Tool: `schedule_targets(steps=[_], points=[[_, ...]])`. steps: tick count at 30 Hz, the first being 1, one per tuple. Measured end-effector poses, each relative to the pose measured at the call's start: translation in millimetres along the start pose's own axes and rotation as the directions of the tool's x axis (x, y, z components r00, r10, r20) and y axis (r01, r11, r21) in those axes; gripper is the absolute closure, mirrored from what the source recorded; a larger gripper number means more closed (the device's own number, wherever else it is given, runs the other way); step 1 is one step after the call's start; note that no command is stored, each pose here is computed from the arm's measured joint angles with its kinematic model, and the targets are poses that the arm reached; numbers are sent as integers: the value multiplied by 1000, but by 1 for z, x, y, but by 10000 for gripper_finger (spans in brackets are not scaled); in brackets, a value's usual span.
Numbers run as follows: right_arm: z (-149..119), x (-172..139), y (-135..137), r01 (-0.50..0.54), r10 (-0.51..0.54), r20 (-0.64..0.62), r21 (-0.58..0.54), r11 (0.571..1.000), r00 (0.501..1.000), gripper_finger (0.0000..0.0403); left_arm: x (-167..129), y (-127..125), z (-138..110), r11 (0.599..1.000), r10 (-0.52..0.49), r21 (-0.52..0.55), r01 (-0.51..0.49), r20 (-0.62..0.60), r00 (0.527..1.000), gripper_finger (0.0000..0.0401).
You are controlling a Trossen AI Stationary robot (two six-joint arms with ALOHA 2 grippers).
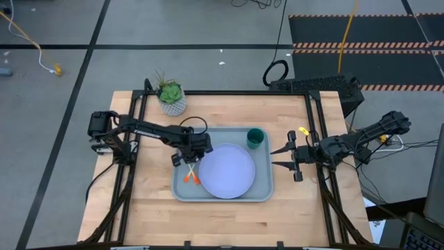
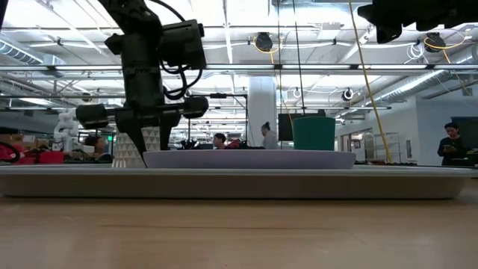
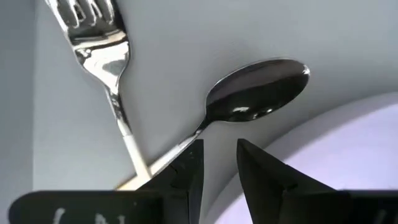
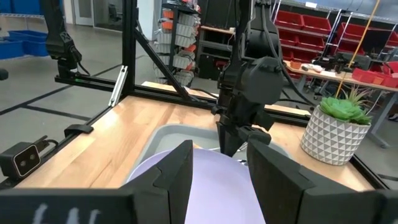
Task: Pick and place plate/cup/fork/spoon on tray
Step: Put the orange fork to the left of the orange spoon on the blue tray
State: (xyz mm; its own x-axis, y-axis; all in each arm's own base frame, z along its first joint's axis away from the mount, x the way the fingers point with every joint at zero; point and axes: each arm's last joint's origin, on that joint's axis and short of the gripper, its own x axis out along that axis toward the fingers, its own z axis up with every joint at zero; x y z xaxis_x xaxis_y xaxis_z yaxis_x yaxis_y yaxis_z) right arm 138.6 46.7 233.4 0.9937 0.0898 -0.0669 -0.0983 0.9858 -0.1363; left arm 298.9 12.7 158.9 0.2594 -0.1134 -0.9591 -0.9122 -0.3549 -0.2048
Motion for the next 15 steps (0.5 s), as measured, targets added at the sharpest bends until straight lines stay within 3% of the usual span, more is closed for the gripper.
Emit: schedule_targets(steps=[9, 15], points=[[-1, 0, 0, -1, 1, -8, -2, 1000, 1000, 259, -9, 5, 0, 991, 132, 20, -132, -15, 991, 304], [-1, 0, 0, -1, 1, -8, -2, 1000, 1000, 259, -12, 4, -1, 991, 135, 18, -135, -15, 991, 304]])
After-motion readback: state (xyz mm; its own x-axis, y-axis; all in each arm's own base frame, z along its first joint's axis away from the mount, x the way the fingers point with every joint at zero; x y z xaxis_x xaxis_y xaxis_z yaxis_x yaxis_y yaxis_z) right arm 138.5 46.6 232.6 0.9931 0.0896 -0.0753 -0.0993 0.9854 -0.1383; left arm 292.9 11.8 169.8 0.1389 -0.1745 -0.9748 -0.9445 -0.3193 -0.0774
